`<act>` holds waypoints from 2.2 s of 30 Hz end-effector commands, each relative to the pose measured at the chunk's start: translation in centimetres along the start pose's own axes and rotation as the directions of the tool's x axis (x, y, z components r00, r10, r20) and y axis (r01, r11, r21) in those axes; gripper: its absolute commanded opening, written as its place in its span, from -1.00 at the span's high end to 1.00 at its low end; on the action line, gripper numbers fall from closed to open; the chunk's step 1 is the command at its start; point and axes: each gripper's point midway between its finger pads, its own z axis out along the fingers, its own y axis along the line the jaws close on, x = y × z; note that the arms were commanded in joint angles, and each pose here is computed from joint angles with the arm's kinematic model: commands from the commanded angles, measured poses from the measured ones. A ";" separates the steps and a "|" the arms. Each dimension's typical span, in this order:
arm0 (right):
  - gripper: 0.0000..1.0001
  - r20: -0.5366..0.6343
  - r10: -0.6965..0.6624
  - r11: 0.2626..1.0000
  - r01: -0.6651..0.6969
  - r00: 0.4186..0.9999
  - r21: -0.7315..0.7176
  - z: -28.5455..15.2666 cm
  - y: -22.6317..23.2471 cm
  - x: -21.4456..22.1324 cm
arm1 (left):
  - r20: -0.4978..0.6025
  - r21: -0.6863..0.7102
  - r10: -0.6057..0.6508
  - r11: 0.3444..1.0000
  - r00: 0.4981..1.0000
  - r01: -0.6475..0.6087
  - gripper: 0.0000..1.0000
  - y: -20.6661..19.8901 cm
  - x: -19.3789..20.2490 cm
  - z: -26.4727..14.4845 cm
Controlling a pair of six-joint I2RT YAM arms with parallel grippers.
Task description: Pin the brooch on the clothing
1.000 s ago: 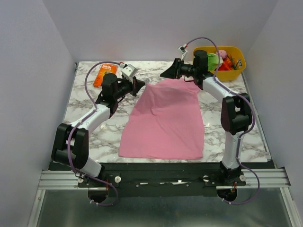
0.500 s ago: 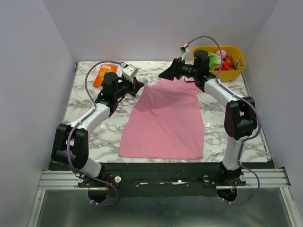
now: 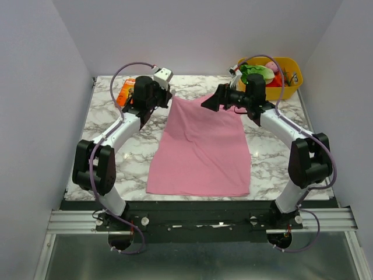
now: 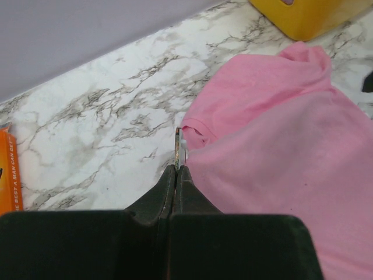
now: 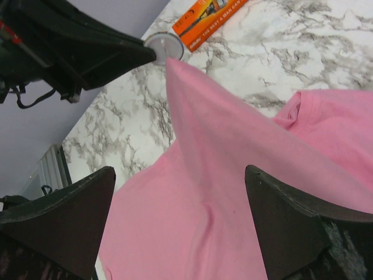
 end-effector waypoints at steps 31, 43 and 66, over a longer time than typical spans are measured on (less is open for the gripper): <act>-0.99 -0.125 0.275 0.859 -0.185 0.953 0.477 -12.6 -1.8 17.7 | -0.418 -0.418 -0.140 0.907 0.898 -0.053 -0.30 2.7 4.4 2.2; -1.00 -0.123 0.342 0.807 -0.224 0.932 0.546 -15.4 -0.7 19.4 | -0.288 -0.426 -0.267 0.896 0.920 0.127 -0.98 0.4 0.8 -6.3; -0.99 -0.009 0.695 0.442 -0.417 0.719 0.794 -23.4 1.4 30.5 | -0.348 -0.666 -0.805 0.573 0.481 0.478 -0.97 -6.6 22.7 -21.8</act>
